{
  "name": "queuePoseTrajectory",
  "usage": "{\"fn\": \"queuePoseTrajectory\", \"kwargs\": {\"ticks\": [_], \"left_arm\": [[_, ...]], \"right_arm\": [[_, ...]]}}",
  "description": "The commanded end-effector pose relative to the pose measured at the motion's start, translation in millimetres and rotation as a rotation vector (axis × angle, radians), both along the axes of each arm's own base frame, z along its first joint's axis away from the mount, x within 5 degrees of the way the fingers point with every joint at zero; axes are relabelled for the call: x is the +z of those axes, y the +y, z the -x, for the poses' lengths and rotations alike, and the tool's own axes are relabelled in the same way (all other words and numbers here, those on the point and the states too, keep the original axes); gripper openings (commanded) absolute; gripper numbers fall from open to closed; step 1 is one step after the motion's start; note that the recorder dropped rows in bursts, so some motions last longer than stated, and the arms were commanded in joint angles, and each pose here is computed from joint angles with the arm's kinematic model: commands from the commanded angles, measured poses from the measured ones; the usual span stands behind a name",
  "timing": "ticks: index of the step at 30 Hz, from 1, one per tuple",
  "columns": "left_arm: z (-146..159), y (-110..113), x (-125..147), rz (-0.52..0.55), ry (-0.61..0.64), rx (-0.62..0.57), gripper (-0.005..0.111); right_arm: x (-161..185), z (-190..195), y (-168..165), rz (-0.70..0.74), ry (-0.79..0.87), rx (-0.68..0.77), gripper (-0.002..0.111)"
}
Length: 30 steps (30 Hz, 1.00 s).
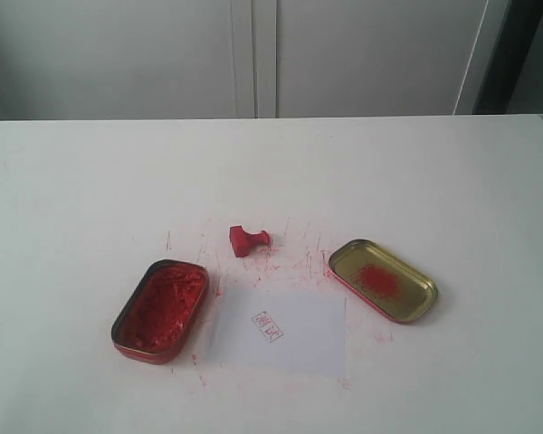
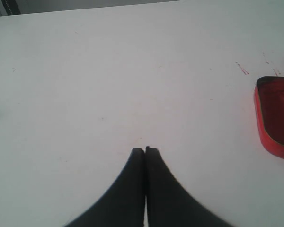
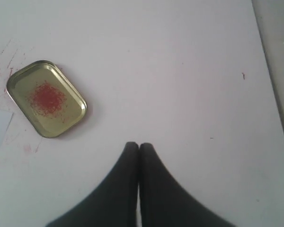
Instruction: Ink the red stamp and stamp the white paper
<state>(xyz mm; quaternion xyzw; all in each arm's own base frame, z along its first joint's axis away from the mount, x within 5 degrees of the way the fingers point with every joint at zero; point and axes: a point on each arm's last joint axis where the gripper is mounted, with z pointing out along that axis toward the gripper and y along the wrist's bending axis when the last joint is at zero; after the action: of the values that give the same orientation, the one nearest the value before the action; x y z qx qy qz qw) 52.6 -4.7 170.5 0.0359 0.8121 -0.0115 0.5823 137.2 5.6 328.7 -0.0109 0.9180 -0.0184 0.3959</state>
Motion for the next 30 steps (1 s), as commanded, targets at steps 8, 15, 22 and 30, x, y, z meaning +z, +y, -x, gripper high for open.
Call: {"fn": "queuePoseTrajectory", "kwargs": {"ticks": [8,15,22,30], "left_arm": [[0.2,0.1,-1.4,0.001,0.003,0.002,0.000],[0.2,0.1,-1.4,0.001,0.003,0.002,0.000],[0.2,0.1,-1.4,0.001,0.003,0.002,0.000],[0.2,0.1,-1.4,0.001,0.003,0.002,0.000]], "right_arm": [[-22.7,22.1,0.8,-0.058,-0.074,0.007,0.000],[-31.5,20.7,1.6,-0.064,-0.076,0.010,0.000],[-30.5,19.8,1.8,-0.065,-0.090,0.012,0.000],[-30.5,19.8,1.8,-0.065,-0.090,0.012,0.000]]}}
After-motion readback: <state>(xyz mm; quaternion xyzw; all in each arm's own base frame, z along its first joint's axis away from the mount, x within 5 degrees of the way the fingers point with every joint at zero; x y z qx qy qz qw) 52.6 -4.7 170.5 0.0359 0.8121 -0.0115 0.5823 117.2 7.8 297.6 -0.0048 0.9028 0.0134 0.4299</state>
